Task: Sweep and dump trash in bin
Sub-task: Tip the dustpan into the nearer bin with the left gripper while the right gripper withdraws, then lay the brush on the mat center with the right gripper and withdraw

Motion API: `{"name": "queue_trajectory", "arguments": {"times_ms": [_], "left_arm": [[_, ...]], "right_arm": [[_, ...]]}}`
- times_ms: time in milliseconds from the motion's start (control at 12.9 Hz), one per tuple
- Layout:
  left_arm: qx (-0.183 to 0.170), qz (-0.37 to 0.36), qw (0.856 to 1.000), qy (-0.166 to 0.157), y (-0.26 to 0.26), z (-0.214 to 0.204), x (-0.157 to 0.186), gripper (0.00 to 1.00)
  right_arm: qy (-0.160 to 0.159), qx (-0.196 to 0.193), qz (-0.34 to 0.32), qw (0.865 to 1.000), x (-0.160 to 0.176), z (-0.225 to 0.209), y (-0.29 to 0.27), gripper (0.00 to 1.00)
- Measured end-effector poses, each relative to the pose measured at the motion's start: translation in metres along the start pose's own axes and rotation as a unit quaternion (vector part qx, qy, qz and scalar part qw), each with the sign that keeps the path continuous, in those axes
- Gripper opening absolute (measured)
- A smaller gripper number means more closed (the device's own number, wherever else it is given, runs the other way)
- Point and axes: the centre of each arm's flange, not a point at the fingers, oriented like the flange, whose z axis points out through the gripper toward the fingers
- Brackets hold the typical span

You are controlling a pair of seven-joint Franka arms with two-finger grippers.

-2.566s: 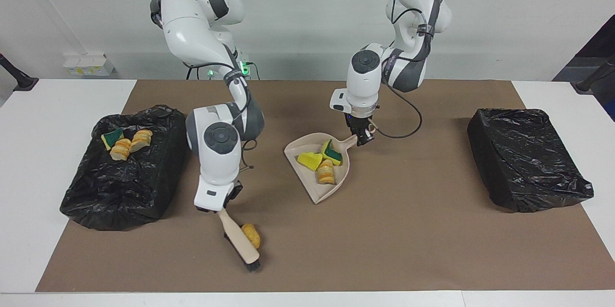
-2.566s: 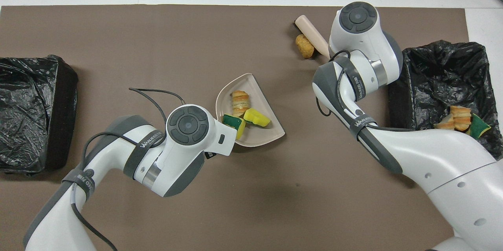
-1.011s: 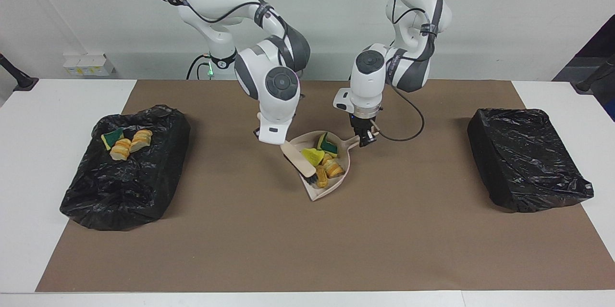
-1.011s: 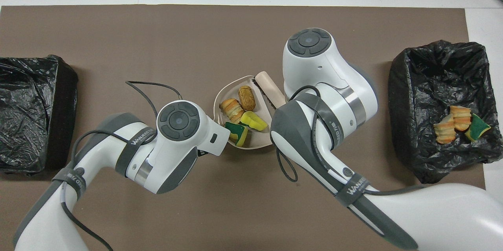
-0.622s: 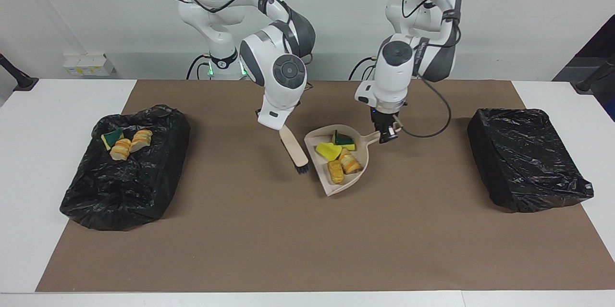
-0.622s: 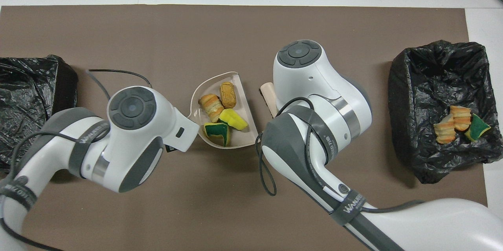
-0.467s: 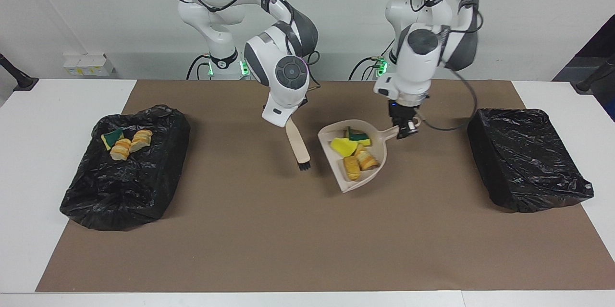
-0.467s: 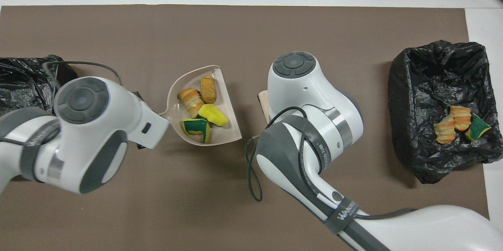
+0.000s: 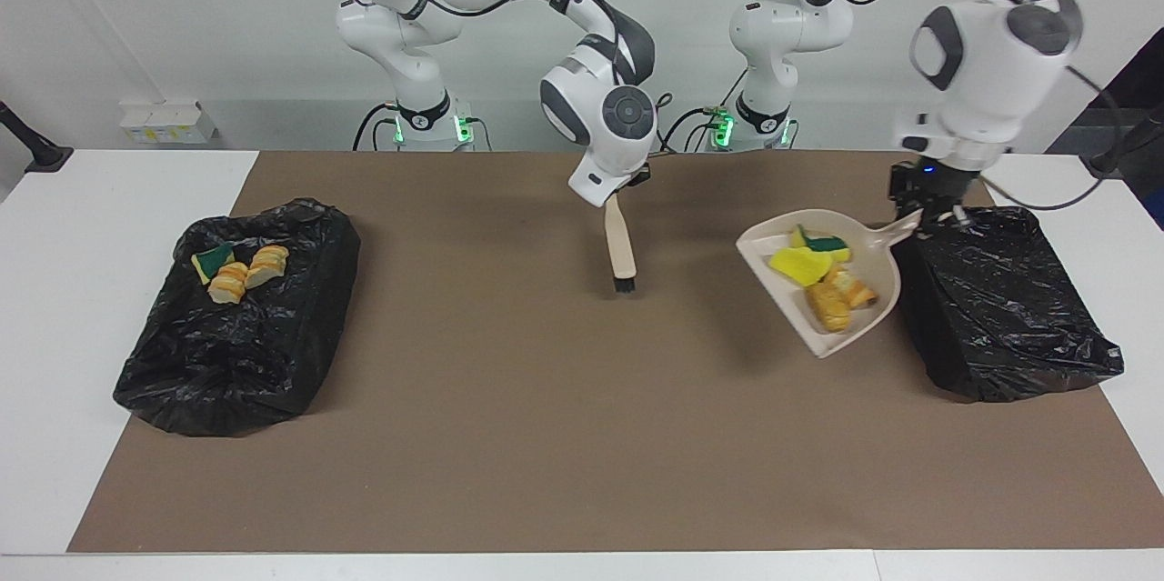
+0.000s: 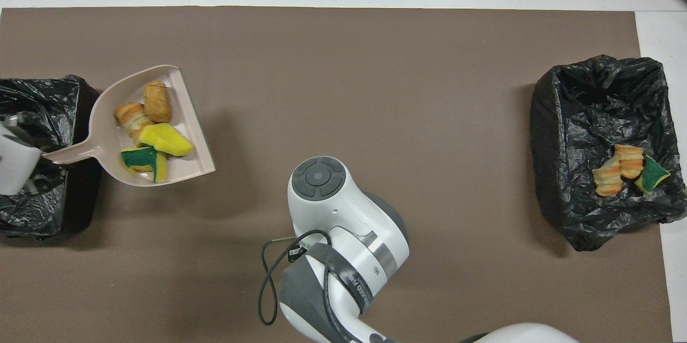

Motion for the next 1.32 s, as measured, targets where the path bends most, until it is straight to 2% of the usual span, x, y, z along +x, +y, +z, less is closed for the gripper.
{"name": "queue_trajectory", "arguments": {"times_ms": [156, 311, 389, 467, 622, 778, 855, 1011, 1244, 1322], "left_arm": [[0.014, -0.011, 1.000, 0.014, -0.019, -0.012, -0.068, 0.32], [0.043, -0.036, 0.998, 0.011, -0.030, -0.019, -0.117, 0.32], [0.062, -0.048, 0.997, 0.007, -0.034, -0.022, -0.139, 0.32], [0.082, -0.056, 0.995, -0.004, -0.036, -0.024, -0.160, 0.32], [0.106, -0.053, 0.991, -0.055, -0.040, -0.027, -0.192, 0.32], [0.110, -0.031, 0.986, -0.120, -0.039, -0.029, -0.211, 0.32], [0.108, -0.017, 0.982, -0.156, -0.039, -0.030, -0.217, 0.32], [0.106, -0.002, 0.968, -0.229, -0.039, -0.033, -0.221, 0.32], [0.108, 0.009, 0.953, -0.284, -0.040, -0.034, -0.220, 0.32], [0.104, 0.025, 0.944, -0.313, -0.040, -0.035, -0.220, 0.32]], "right_arm": [[-0.003, -0.001, 0.013, 1.000, -0.010, 0.028, -0.009, 0.26], [-0.002, -0.005, 0.012, 1.000, -0.016, 0.050, -0.010, 0.26], [-0.004, -0.008, 0.011, 1.000, -0.018, 0.054, -0.010, 0.33], [-0.004, -0.009, 0.011, 1.000, -0.019, 0.052, -0.010, 0.45], [-0.003, -0.009, 0.011, 1.000, -0.020, 0.035, -0.010, 0.70], [0.002, -0.008, 0.011, 1.000, -0.021, 0.009, -0.011, 0.95], [0.006, -0.005, 0.011, 1.000, -0.021, -0.004, -0.010, 1.00], [0.019, 0.005, 0.029, 0.999, -0.013, -0.037, 0.008, 1.00], [0.044, 0.023, 0.070, 0.996, 0.008, -0.090, 0.067, 1.00], [0.059, 0.027, 0.079, 0.995, 0.011, -0.110, 0.089, 1.00]]}}
